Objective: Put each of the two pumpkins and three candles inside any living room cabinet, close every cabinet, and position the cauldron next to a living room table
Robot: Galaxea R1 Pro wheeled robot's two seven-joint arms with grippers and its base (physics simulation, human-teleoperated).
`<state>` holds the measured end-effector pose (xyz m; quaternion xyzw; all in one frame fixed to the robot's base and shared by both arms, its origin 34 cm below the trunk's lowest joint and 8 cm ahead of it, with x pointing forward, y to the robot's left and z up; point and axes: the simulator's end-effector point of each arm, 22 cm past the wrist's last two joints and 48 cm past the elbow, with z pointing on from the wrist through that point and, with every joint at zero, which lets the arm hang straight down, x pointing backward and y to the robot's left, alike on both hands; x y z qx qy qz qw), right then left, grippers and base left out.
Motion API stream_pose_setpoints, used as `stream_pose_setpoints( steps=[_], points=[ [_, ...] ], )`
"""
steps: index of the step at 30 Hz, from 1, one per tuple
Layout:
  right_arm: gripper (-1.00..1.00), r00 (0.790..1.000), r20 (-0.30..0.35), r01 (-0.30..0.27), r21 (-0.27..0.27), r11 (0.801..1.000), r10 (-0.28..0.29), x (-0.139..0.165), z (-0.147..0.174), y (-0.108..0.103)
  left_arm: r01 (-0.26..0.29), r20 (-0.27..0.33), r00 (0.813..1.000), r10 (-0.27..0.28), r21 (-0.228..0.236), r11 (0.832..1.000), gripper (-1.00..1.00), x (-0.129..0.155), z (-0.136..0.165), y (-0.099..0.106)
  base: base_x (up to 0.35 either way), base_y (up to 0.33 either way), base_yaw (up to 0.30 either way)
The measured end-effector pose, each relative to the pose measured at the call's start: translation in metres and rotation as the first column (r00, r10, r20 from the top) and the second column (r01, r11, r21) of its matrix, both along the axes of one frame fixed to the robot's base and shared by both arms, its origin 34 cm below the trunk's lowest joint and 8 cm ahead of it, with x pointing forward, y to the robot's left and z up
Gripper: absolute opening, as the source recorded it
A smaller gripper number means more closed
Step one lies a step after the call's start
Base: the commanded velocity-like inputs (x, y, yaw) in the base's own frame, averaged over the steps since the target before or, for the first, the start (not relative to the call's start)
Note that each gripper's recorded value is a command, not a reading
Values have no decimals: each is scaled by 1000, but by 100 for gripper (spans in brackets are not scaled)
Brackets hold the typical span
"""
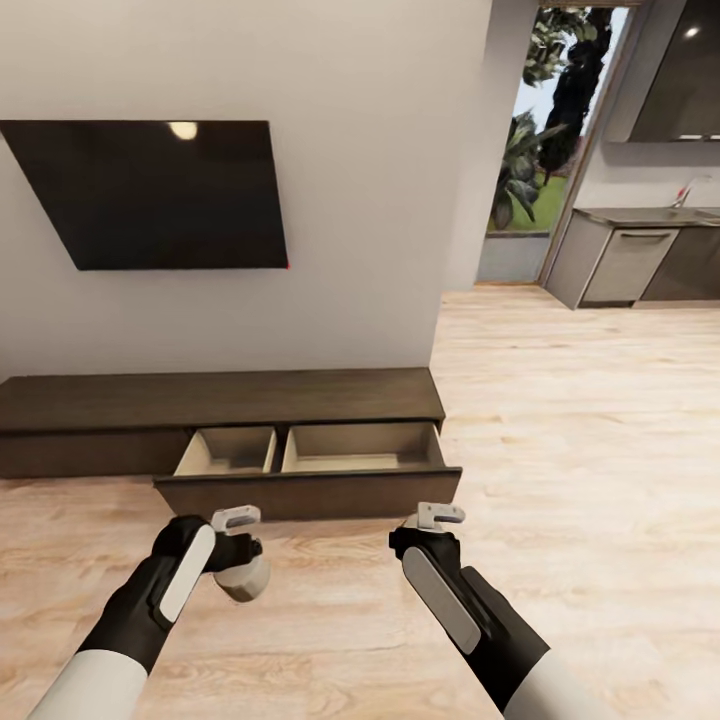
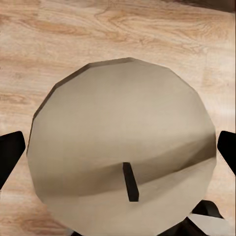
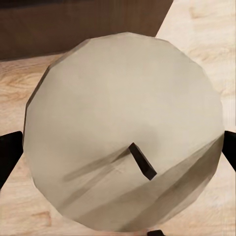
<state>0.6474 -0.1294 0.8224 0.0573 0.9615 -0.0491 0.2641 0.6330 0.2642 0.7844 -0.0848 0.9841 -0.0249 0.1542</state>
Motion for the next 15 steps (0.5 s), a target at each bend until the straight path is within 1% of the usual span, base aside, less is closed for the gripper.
stream_pose_setpoints(
  steps=[3,7,8,9,10,11,12,13,14,15],
  points=[
    [-100,1000,3,-4,4,1000,4,1,2,2,-1,2,1000,1,-3,1000,-100,1,1,-1,228,0,0],
    [-100,1000,-18,-2,51,999,3,-3,3,12,2,14,1000,-2,-31,1000,-100,4,5,-15,170,0,0],
    [-100,1000,-10,-2,67,998,2,-1,8,15,4,32,999,-3,-31,1000,-100,9,11,-16,100,0,0],
    [-100,1000,5,-5,84,996,4,2,15,20,-1,67,998,4,-44,999,-100,18,23,-17,81,0,0],
    [-100,1000,28,-9,102,995,7,6,25,25,-9,115,993,18,-82,997,-100,29,40,-22,45,0,0],
    [-100,999,48,-15,124,992,9,10,35,30,-14,157,987,37,-144,989,-100,39,58,-31,23,0,0],
    [-100,999,53,-18,150,988,10,11,40,36,-13,179,983,49,-197,980,-100,44,69,-40,12,0,0],
    [-100,999,48,-18,177,984,10,10,42,42,-11,189,981,54,-223,975,-100,46,74,-45,6,0,0],
    [-100,999,45,-19,195,981,10,9,44,45,-9,194,979,55,-230,973,-100,47,77,-45,4,0,0],
    [-100,999,45,-20,199,980,11,9,45,46,-9,196,979,56,-232,973,-100,47,78,-45,2,0,0]
  ],
)
